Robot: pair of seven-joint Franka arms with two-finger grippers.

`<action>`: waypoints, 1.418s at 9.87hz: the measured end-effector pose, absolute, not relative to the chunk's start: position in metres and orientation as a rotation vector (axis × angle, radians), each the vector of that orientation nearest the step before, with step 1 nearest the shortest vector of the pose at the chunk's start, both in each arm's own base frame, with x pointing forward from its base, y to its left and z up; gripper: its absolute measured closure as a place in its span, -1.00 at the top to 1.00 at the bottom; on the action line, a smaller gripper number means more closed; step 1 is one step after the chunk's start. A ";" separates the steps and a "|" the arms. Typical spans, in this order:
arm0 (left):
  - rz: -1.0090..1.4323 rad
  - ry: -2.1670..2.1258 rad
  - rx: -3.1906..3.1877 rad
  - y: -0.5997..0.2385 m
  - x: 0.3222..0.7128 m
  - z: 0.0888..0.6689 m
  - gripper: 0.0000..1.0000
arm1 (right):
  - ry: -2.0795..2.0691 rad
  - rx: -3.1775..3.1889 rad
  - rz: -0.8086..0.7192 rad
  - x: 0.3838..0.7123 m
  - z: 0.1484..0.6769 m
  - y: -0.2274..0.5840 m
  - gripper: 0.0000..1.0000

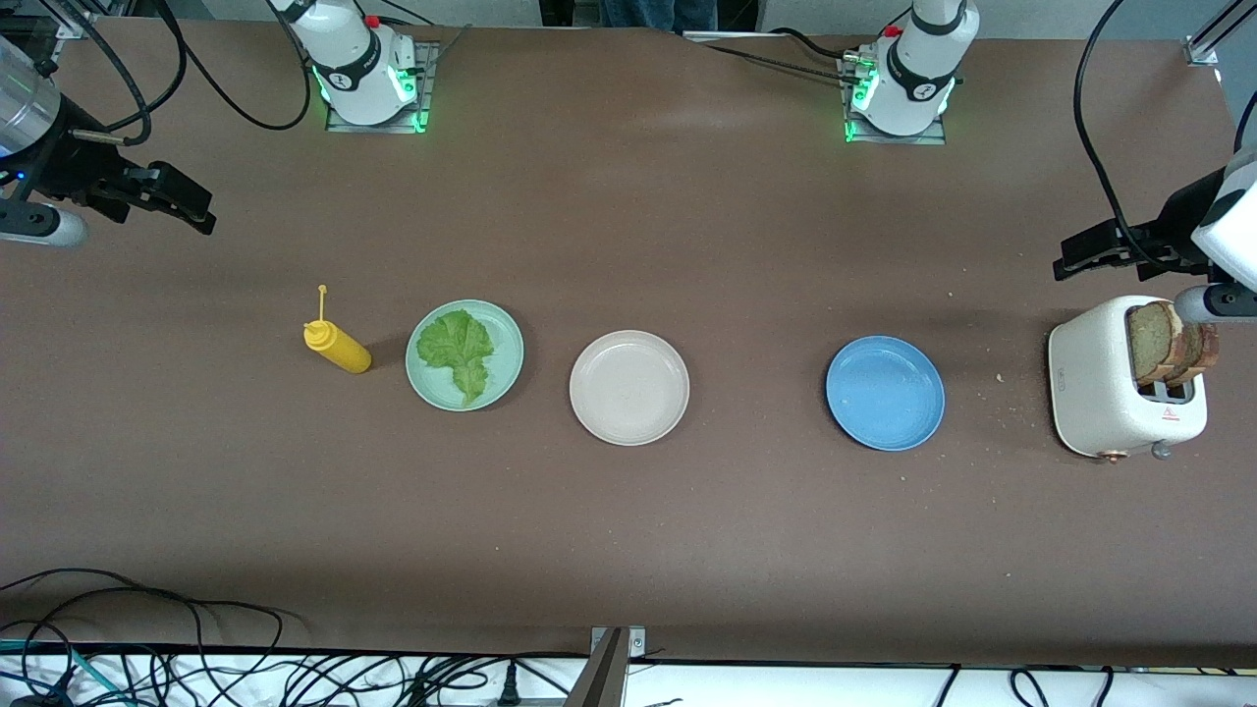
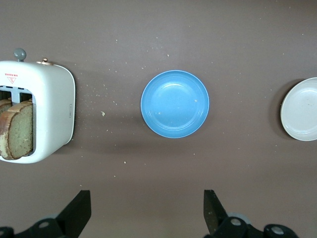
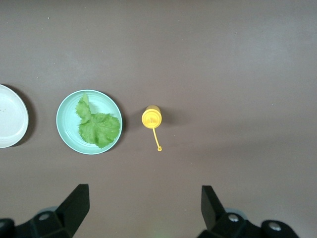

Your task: Make sandwich on beige plate with both arms

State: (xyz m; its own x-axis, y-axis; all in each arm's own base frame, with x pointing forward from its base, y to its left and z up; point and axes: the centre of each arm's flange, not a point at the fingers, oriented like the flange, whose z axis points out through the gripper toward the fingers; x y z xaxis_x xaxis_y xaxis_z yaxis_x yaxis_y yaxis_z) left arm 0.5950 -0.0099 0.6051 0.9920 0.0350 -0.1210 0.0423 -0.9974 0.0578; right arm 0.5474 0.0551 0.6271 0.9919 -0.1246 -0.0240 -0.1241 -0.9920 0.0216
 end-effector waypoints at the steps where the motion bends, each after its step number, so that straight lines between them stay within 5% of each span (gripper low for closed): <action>1: -0.178 0.060 3.075 -0.010 0.596 0.605 1.00 | -0.194 3.115 -0.041 0.547 0.627 0.055 1.00; 14: -0.169 0.058 3.076 -0.010 0.597 0.605 1.00 | -0.207 3.114 -0.053 0.549 0.623 0.047 1.00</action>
State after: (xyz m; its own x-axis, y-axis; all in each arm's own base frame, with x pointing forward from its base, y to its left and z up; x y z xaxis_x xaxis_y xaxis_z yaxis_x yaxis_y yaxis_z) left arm 0.5967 -0.0098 0.6051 0.9933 0.0340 -0.1107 0.0406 -0.9975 0.0585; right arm 0.5488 0.0466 0.6232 0.9906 -0.1326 -0.0327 -0.1319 -0.9910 0.0226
